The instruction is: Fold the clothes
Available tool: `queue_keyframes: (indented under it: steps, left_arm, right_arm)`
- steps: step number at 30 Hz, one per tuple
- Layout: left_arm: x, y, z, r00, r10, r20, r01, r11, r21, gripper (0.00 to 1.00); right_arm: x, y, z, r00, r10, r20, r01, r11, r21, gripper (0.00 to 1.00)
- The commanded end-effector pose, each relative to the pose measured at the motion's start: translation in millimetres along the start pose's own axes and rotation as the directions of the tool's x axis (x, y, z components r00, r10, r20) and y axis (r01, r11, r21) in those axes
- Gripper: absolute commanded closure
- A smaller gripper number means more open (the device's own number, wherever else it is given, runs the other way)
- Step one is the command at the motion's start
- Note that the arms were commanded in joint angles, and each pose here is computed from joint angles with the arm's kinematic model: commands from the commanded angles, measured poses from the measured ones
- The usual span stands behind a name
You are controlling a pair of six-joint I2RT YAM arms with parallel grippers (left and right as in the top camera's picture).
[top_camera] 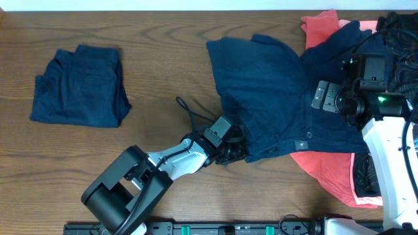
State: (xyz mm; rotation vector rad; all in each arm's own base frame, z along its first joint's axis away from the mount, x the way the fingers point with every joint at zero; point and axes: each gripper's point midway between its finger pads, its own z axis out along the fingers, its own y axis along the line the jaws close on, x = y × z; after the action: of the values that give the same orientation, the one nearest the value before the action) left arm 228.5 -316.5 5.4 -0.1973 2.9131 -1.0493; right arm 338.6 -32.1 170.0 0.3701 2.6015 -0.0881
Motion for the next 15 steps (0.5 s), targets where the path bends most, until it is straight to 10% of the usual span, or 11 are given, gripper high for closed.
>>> queue_keyframes:
  steps: [1, 6, 10, 14, 15]
  left_arm:
    - [-10, 19, -12, 0.999, 0.041, 0.003, -0.04, 0.998, -0.054, 0.94]
    - [-40, 74, -93, 0.985, 0.173, 0.023, -0.162, 0.955, -0.248, 0.94]
    - [-95, 121, -213, 0.957, 0.118, 0.266, 0.014, 0.894, -0.449, 0.94]
    - [-148, 139, -329, 0.803, 0.065, 0.592, 0.21, 0.899, -0.384, 0.92]
    - [-154, 140, -346, 0.772, 0.053, 0.634, 0.228, 0.907, -0.353, 0.62]
  right_arm:
    - [-5, -4, -7, 1.0, -0.005, 0.019, 0.004, 1.0, 0.01, 0.01]
    - [-4, -4, -7, 1.0, -0.005, 0.015, 0.005, 1.0, 0.009, 0.01]
    - [-2, 1, -6, 1.0, -0.006, 0.006, 0.006, 1.0, -0.015, 0.01]
    - [2, 14, -5, 1.0, -0.008, -0.017, 0.007, 0.996, -0.086, 0.01]
    - [3, 17, -5, 1.0, -0.01, -0.024, 0.008, 0.994, -0.105, 0.01]
